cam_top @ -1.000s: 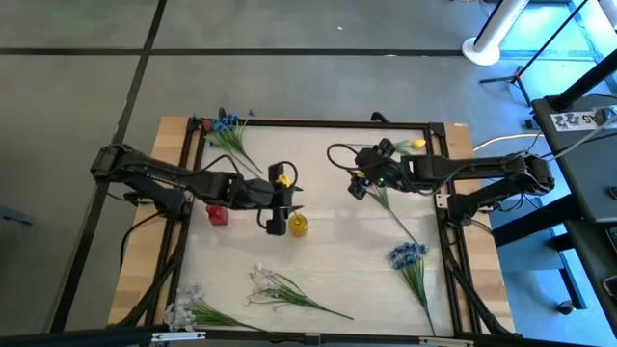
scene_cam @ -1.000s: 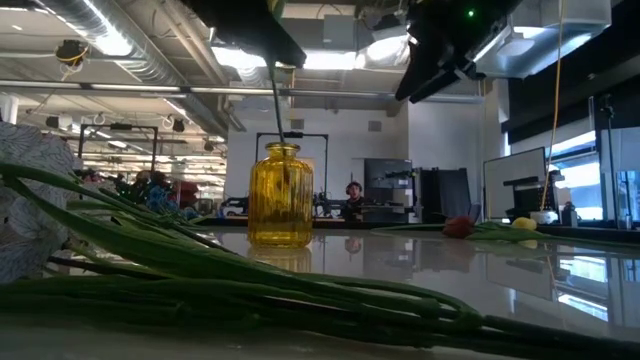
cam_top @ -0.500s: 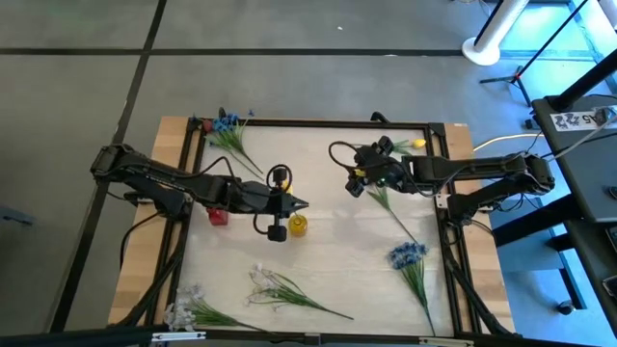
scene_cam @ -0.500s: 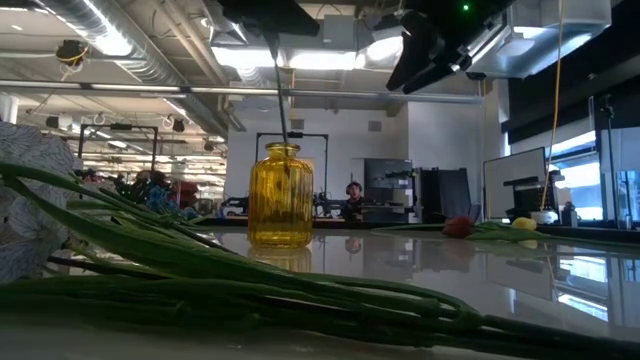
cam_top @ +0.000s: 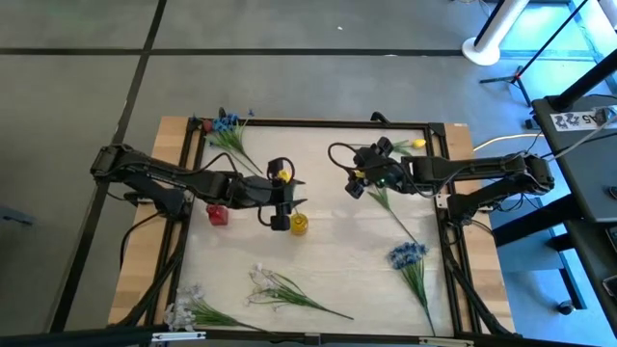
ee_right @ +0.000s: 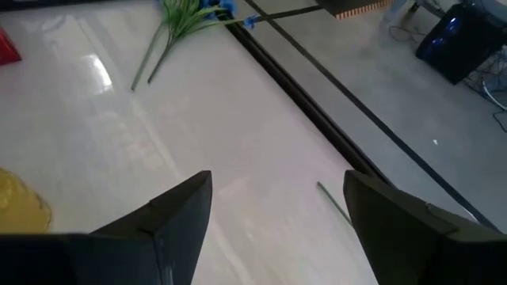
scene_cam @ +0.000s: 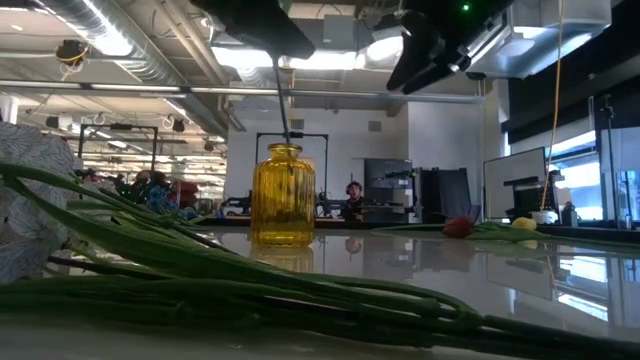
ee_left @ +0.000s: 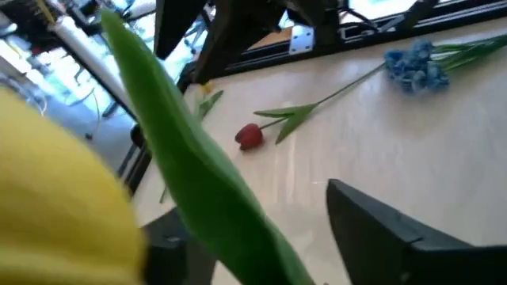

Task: Sort flowers into vase by color
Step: Put the left yellow tulip into the yellow flower vase

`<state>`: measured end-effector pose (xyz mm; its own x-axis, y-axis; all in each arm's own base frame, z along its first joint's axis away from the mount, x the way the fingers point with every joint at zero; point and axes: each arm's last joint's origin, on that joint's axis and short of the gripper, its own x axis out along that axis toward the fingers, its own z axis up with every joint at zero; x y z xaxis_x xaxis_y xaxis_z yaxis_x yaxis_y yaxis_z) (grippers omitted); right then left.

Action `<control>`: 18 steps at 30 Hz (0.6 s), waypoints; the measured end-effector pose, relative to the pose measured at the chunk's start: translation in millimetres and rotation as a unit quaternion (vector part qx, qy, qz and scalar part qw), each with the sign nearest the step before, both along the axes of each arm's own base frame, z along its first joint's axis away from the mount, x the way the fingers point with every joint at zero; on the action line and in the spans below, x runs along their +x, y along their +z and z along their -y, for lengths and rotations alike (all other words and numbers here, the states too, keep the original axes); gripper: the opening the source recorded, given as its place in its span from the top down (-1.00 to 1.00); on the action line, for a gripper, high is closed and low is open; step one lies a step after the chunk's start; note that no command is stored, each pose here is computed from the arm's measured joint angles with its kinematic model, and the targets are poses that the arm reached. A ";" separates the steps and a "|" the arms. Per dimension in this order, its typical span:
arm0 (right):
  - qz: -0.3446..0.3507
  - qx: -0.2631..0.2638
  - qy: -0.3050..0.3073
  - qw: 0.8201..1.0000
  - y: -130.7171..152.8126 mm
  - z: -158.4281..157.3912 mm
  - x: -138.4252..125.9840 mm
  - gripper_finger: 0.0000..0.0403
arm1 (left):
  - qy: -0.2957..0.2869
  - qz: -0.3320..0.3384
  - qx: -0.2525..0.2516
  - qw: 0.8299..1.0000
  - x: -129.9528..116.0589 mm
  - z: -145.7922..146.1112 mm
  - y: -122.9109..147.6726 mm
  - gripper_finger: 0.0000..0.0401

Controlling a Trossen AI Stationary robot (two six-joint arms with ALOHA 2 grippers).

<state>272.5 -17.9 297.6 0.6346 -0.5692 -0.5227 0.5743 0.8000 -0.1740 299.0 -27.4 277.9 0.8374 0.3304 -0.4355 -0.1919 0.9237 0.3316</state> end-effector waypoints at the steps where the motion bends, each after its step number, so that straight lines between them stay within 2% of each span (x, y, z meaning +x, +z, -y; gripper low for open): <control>1: 0.007 0.000 0.000 1.000 0.9 0.0 0.8 -0.41 | -0.003 -0.009 -0.001 1.000 -0.8 0.4 -1.4 -0.14; 4: 0.015 -0.009 0.007 1.000 3.4 0.0 2.3 -0.41 | -0.058 -0.023 -0.007 0.998 -1.5 8.7 -3.0 -0.24; 8: 0.022 -0.024 0.031 0.999 6.9 -0.5 5.2 -0.41 | -0.100 0.006 -0.002 0.995 0.4 20.5 2.9 -0.27; 11: 0.051 -0.013 0.113 0.992 12.7 -10.7 11.2 -0.41 | -0.105 0.010 0.012 0.994 0.3 23.5 4.0 -0.26; 14: 0.073 -0.015 0.208 0.975 15.4 -28.8 19.5 -0.41 | -0.114 0.009 0.025 0.993 -0.6 29.0 4.3 -0.26; 18: 0.082 -0.042 0.268 0.959 -3.9 -53.4 31.3 -0.41 | -0.114 0.023 0.028 0.993 0.3 30.2 6.9 -0.26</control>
